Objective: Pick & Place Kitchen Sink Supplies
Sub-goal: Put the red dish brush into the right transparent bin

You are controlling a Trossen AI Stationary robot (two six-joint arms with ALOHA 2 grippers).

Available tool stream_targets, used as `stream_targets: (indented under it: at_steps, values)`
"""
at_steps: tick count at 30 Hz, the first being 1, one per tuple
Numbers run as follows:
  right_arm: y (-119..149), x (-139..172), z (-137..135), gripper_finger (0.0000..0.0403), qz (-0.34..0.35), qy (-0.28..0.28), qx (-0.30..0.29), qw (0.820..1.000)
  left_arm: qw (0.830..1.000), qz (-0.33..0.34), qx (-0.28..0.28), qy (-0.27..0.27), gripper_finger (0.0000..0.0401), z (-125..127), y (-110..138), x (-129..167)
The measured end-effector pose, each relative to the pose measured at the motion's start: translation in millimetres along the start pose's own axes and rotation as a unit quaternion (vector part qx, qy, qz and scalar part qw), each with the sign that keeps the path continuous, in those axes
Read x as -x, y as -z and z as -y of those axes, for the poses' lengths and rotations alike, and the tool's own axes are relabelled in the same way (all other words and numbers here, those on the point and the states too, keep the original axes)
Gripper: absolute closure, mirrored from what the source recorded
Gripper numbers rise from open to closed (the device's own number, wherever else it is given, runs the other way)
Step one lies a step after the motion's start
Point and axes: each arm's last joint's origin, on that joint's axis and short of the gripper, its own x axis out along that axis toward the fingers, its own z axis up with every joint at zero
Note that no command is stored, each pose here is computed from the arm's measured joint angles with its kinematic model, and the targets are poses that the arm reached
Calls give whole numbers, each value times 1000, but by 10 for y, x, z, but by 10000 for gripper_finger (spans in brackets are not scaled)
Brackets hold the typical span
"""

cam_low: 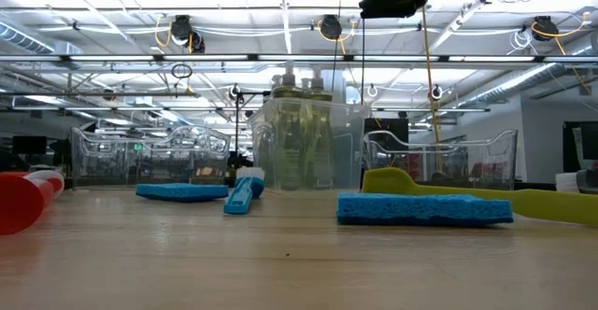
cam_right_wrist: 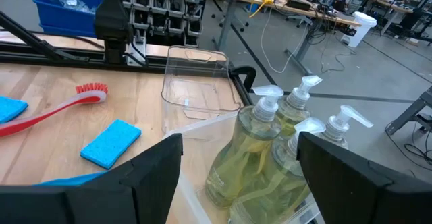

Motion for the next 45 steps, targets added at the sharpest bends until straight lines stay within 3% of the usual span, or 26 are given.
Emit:
stream_targets:
  at_steps: [5, 8, 11, 15, 17, 21, 26, 29, 33, 45]
  values:
    - [0, 0, 0, 124, 0, 0, 1, 1000, 993, -74, 89, 37, 284, 120, 151, 370]
    - [0, 0, -1, 124, 0, 0, 1, 1000, 974, -136, 167, 64, 295, 178, 271, 494]
    - [0, 0, -1, 124, 0, 0, 1, 1000, 933, -234, 260, 88, 299, 219, 412, 557]
    - [0, 0, 0, 124, 0, 0, 1, 1000, 852, -391, 342, 64, 298, 274, 654, 615]
    - [0, 0, 0, 124, 0, 0, 1, 1000, 821, -445, 356, 37, 298, 309, 761, 641]
    - [0, 0, 0, 124, 0, 0, 1, 1000, 775, -524, 354, -22, 297, 381, 957, 712]
    - [0, 0, 0, 124, 0, 0, 1, 1000, 714, -586, 367, -110, 297, 447, 1147, 788]
    - [0, 0, -1, 124, 0, 0, 1, 1000, 685, -605, 371, -164, 297, 483, 1245, 831]
    - [0, 0, 0, 124, 0, 0, 1, 1000, 665, -606, 374, -225, 297, 523, 1354, 872]
    - [2, 0, 0, 124, -1, 0, 1, 1000, 655, -594, 357, -300, 297, 600, 1589, 1015]
